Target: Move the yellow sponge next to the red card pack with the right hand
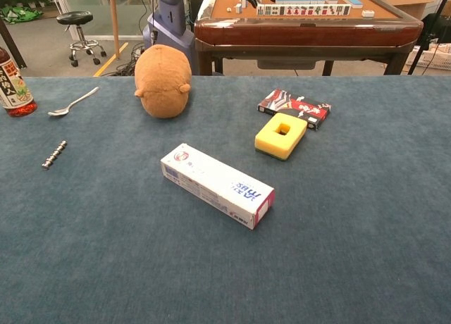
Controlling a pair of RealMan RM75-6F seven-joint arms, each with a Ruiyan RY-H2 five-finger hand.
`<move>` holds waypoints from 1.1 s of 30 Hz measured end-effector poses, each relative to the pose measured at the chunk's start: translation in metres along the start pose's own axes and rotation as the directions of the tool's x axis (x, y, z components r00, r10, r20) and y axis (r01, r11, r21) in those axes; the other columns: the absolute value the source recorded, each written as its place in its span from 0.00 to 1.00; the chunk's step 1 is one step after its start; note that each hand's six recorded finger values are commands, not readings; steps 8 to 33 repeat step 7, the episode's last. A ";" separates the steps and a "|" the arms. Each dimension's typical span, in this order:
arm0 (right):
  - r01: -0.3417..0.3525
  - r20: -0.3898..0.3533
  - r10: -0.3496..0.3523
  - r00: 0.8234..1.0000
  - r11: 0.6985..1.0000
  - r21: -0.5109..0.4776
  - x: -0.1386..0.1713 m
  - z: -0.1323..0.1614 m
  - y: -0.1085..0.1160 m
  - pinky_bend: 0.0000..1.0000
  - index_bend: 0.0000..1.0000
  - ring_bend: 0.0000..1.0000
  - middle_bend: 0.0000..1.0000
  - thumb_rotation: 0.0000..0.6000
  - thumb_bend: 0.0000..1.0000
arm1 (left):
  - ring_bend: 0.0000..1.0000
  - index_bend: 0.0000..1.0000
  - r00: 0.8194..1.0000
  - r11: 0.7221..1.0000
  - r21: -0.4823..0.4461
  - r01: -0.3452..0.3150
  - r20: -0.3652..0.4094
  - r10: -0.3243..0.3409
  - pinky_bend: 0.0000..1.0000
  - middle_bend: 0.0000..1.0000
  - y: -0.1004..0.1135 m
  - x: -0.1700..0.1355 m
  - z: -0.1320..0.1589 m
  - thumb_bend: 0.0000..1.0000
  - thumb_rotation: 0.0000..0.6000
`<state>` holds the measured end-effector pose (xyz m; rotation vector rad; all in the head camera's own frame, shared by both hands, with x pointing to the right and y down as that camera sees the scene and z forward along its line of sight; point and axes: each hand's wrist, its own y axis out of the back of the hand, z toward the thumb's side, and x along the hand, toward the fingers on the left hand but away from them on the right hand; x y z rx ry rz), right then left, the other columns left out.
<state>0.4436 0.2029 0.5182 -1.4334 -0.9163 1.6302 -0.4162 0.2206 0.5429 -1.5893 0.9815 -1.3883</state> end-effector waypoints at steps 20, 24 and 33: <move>0.019 0.006 -0.019 1.000 1.000 -0.012 0.004 -0.006 0.007 0.22 0.04 0.03 0.05 1.00 0.00 | 0.48 0.49 1.000 1.000 -0.002 0.023 -0.009 -0.023 0.63 0.56 -0.007 -0.002 0.000 0.46 1.00; 0.019 0.006 -0.019 1.000 1.000 -0.012 0.004 -0.006 0.007 0.22 0.04 0.03 0.05 1.00 0.00 | 0.48 0.49 1.000 1.000 -0.002 0.023 -0.009 -0.023 0.63 0.56 -0.007 -0.002 0.000 0.46 1.00; 0.019 0.006 -0.019 1.000 1.000 -0.012 0.004 -0.006 0.007 0.22 0.04 0.03 0.05 1.00 0.00 | 0.48 0.49 1.000 1.000 -0.002 0.023 -0.009 -0.023 0.63 0.56 -0.007 -0.002 0.000 0.46 1.00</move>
